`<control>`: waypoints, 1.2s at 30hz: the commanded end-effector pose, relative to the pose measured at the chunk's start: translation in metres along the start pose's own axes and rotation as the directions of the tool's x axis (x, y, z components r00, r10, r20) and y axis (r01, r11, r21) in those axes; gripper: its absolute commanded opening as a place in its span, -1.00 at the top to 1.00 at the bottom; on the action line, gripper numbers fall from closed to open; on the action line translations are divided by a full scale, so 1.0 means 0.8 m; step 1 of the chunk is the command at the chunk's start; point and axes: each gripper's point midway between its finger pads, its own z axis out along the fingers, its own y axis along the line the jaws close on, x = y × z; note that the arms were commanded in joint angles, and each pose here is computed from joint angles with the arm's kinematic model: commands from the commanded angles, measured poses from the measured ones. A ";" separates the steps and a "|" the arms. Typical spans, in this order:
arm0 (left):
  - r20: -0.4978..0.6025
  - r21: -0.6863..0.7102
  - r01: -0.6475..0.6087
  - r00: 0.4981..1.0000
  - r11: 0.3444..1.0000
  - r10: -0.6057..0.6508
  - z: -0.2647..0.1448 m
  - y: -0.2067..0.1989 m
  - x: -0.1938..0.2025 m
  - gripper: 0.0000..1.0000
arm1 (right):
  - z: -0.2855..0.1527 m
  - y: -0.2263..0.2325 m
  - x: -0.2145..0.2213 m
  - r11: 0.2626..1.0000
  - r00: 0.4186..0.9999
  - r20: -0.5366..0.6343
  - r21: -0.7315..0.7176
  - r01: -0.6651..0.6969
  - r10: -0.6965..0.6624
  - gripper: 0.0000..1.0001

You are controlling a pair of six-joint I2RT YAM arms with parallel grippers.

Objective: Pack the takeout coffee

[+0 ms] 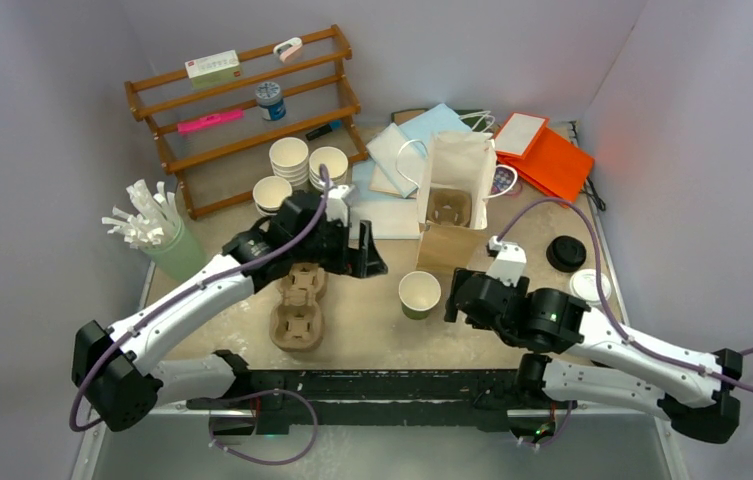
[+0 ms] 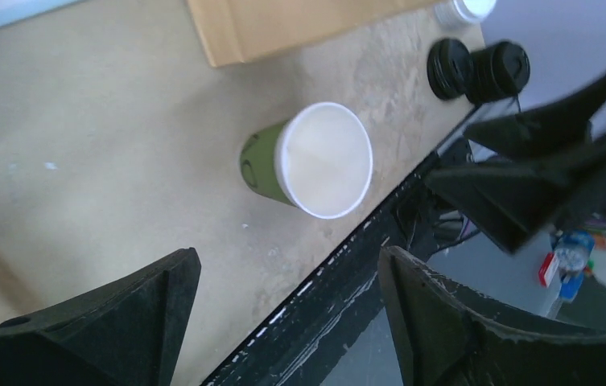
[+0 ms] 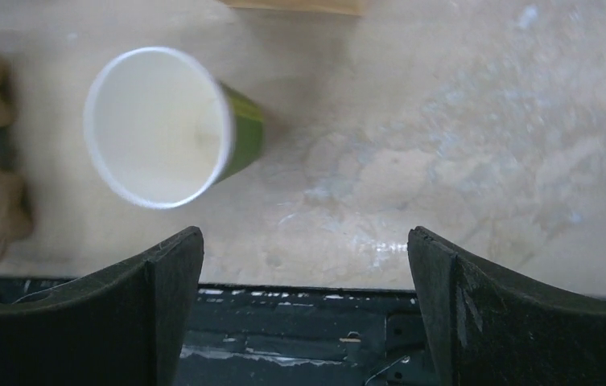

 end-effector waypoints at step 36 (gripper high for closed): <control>0.075 0.004 -0.227 0.971 0.974 0.226 0.060 -0.036 0.050 -0.76 | 0.160 -0.320 -0.210 0.515 0.768 0.202 0.636 -0.575 0.607 -0.97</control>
